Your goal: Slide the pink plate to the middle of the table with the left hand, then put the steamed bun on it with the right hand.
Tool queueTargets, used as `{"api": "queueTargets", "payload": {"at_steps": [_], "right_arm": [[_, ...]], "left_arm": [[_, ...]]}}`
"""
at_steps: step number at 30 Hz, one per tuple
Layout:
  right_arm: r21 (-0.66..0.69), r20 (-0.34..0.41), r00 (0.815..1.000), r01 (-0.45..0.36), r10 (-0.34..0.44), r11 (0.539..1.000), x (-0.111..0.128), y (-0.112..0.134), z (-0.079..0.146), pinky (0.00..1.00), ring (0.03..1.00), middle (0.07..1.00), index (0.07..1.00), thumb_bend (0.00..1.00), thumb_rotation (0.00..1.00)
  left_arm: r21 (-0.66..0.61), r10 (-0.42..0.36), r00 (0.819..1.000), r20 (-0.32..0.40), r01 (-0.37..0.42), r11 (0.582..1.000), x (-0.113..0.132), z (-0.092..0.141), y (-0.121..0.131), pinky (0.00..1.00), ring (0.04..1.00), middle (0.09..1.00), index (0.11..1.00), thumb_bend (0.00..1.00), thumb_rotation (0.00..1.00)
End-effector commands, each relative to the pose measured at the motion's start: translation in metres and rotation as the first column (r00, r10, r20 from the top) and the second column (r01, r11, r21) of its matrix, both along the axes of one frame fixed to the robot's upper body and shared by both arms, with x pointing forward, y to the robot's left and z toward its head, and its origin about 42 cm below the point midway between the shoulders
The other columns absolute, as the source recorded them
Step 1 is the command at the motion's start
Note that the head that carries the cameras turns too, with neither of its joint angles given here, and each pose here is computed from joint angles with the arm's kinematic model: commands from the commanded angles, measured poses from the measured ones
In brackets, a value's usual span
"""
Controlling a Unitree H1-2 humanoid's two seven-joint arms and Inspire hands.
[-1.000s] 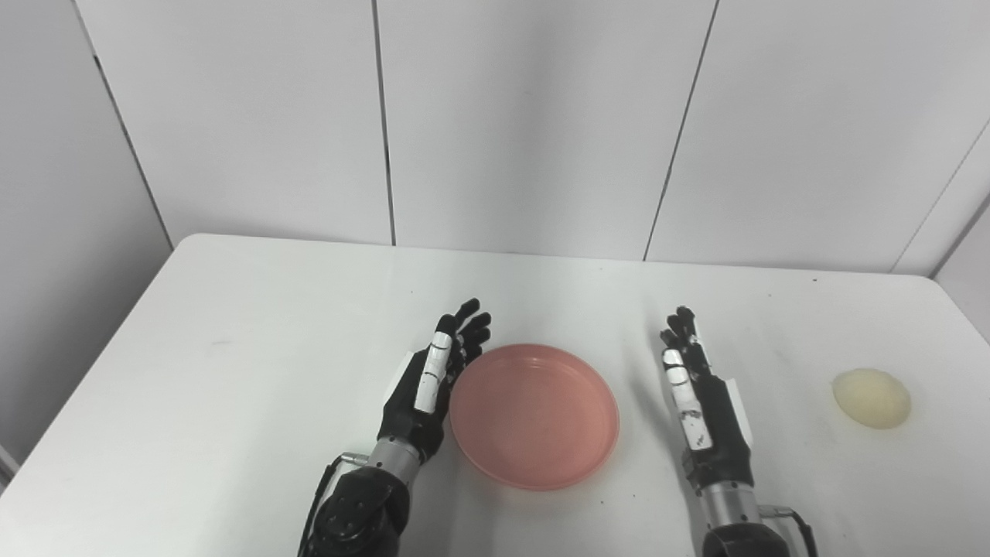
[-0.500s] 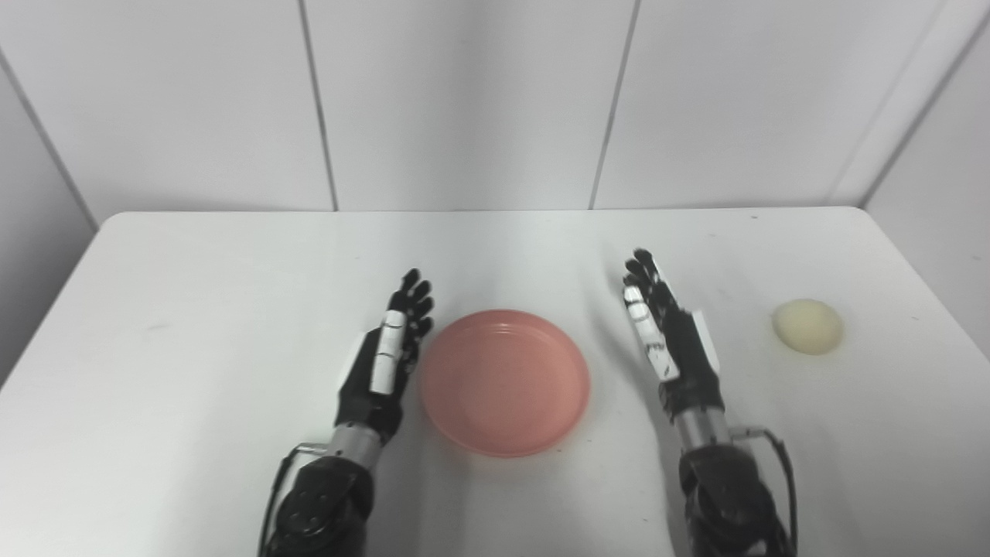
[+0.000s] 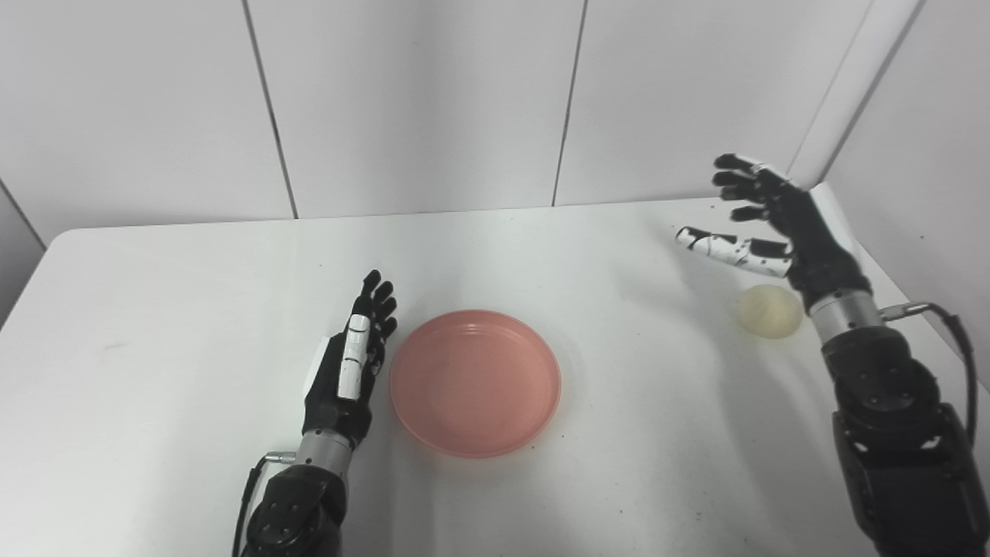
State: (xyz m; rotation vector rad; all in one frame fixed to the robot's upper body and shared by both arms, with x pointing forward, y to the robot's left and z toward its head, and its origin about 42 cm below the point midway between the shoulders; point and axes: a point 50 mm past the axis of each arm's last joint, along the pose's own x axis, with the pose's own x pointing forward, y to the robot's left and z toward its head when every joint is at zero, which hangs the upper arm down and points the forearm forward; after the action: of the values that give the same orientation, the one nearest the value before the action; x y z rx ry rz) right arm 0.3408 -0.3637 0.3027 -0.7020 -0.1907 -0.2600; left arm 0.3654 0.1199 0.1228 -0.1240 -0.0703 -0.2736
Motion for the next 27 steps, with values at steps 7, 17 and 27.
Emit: {"api": "queueTargets", "payload": {"at_steps": [7, 17, 27], "right_arm": [[-0.183, -0.038, 0.981, 0.182, -0.192, 0.966, 0.005, -0.020, -0.001, 0.63, 0.755, 0.786, 0.778, 0.73, 0.33], [-0.227, -0.187, 0.941, 0.239, -0.283, 0.944, 0.018, -0.017, -0.018, 0.66, 0.762, 0.792, 0.791, 0.77, 0.28], [-0.277, -0.253, 0.899, 0.287, -0.357, 0.917, 0.027, -0.015, -0.033, 0.59, 0.677, 0.706, 0.797, 0.78, 0.26]], "left_arm": [[0.023, 0.015, 1.000, 0.001, -0.015, 1.000, 0.007, -0.003, 0.021, 1.00, 1.000, 1.000, 1.000, 0.66, 1.00], [-0.028, 0.006, 1.000, 0.009, -0.006, 1.000, 0.013, -0.009, 0.036, 1.00, 1.000, 1.000, 1.000, 0.67, 1.00], [-0.073, 0.008, 1.000, 0.002, -0.008, 0.997, 0.013, -0.010, 0.041, 1.00, 1.000, 1.000, 1.000, 0.64, 1.00]]}}
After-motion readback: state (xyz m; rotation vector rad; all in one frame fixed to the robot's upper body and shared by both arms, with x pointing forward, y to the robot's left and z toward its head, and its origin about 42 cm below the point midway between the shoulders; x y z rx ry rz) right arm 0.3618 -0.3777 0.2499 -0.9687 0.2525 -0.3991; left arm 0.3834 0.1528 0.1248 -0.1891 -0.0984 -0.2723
